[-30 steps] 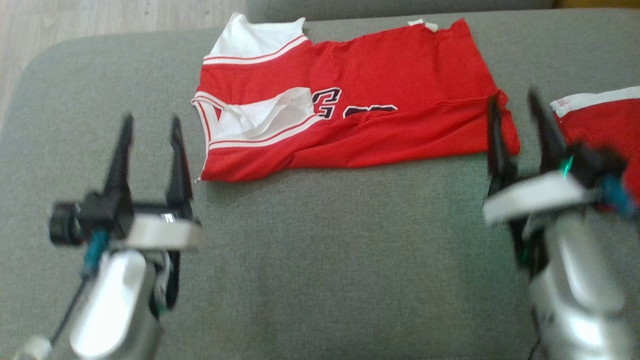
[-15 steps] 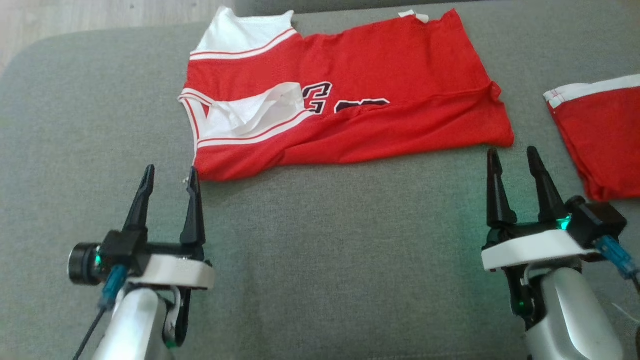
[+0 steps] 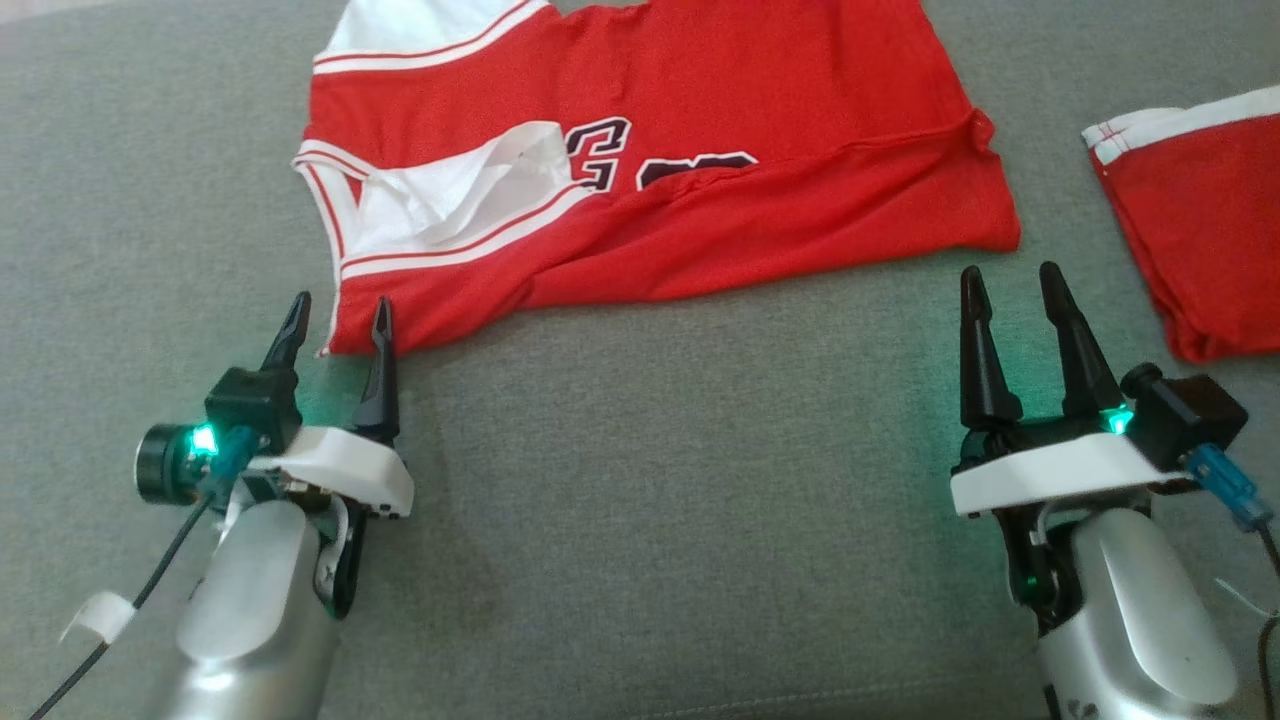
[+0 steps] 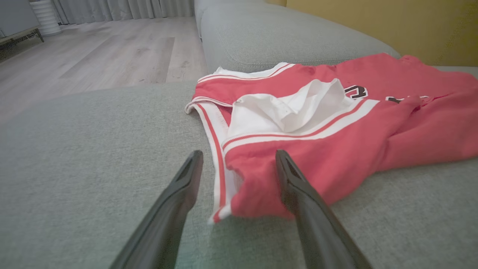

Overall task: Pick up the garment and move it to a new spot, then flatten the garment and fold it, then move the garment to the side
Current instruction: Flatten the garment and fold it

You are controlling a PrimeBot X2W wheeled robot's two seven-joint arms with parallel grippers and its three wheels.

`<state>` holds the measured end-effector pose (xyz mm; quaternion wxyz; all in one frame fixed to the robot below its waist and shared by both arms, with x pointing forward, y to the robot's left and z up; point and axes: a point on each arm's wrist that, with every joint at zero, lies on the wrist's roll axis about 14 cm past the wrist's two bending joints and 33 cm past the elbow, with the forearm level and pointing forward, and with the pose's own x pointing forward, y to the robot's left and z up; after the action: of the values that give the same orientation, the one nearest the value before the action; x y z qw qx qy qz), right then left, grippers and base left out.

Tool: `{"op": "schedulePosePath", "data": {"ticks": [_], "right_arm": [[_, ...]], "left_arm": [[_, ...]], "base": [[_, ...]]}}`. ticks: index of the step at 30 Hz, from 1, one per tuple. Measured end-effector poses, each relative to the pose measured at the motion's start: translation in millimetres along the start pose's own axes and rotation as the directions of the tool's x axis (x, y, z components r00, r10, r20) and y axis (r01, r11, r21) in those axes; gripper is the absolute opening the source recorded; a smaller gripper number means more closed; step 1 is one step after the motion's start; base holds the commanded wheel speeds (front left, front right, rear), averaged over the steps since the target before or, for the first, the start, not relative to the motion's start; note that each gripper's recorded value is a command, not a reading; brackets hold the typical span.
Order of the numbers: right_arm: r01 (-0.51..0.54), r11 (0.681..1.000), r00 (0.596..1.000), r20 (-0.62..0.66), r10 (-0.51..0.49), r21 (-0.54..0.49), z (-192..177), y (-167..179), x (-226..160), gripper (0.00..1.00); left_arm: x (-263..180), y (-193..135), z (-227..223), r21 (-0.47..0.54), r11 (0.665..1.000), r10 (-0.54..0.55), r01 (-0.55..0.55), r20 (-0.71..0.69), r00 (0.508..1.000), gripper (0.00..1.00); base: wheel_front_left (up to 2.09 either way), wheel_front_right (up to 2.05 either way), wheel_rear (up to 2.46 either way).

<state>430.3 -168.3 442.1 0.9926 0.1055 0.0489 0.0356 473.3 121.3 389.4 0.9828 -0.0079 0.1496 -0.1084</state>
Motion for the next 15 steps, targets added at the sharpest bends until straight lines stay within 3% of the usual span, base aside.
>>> {"op": "schedulePosePath", "data": {"ticks": [12, 13, 14, 15], "right_arm": [[0.010, 1.000, 1.000, 0.006, -0.010, 0.011, 2.9, -3.3, -2.0, 1.00], [0.011, 1.000, 1.000, 0.008, -0.011, 0.014, 3.5, -3.7, -2.4, 1.00], [0.012, 1.000, 1.000, 0.009, -0.012, 0.013, 4.0, -4.0, -2.8, 1.00], [0.012, 1.000, 1.000, 0.011, -0.013, 0.013, 4.6, -4.1, -3.0, 1.00]], "left_arm": [[9.3, -0.8, -37.6, 0.025, 1.000, 0.024, -0.019, -0.197, 0.980, 1.00], [11.2, -0.9, -37.7, 0.029, 0.999, 0.023, -0.017, -0.212, 0.977, 0.89], [12.8, -0.6, -36.7, 0.032, 0.999, 0.023, -0.017, -0.219, 0.975, 0.39], [14.1, -0.4, -35.8, 0.033, 0.999, 0.023, -0.016, -0.222, 0.975, 0.00]], "base": [[0.00, 0.00, 0.00], [0.00, 0.00, 0.00], [0.00, 0.00, 0.00], [0.00, 0.00, 0.00]]}}
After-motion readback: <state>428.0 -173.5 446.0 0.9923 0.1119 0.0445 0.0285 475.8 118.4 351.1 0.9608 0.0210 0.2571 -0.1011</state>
